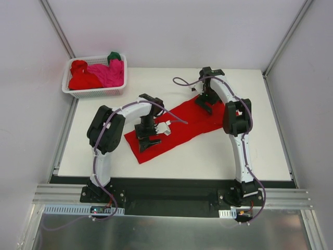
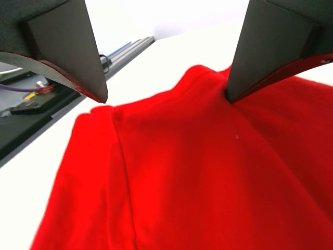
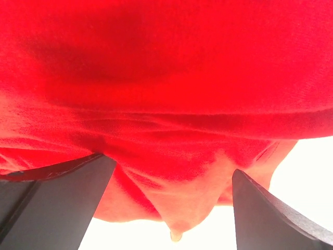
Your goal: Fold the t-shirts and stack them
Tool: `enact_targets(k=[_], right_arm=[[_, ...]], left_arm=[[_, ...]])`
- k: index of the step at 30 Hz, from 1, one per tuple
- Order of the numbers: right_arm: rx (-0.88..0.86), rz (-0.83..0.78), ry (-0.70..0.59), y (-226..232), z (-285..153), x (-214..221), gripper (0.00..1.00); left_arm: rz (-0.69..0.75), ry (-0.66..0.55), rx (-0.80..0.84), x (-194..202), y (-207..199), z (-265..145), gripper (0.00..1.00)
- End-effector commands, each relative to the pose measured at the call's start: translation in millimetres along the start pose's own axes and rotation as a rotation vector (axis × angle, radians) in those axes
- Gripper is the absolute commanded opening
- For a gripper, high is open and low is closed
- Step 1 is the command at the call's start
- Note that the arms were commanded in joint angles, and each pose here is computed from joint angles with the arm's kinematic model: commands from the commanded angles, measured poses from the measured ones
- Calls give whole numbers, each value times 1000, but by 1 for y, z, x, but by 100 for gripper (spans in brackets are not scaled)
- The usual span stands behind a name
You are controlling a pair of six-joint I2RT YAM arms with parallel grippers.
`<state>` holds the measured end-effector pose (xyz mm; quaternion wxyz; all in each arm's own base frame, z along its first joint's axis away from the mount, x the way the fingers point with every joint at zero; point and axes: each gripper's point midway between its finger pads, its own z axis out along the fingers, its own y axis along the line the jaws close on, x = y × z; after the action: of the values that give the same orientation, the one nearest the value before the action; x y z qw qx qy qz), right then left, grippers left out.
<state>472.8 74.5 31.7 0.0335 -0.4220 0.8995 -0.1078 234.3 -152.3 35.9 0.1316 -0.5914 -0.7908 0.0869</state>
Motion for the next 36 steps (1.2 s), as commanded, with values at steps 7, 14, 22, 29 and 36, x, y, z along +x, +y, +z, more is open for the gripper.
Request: enact_targets(k=[7, 14, 22, 29, 36], right_arm=[[115, -24, -29, -23, 12, -25, 96], [176, -22, -111, -31, 5, -47, 96], [236, -15, -153, -39, 7, -63, 96], [221, -9, -236, -27, 1, -90, 96], [212, -46, -273, -5, 3, -110, 96]], left_arm=[[20, -8, 110, 3, -53, -17, 98], [38, -7, 170, -3, -75, -16, 97], [65, 12, 222, -8, -106, -7, 96], [80, -20, 245, -34, -125, -8, 97], [105, -36, 269, -62, -137, 3, 96]])
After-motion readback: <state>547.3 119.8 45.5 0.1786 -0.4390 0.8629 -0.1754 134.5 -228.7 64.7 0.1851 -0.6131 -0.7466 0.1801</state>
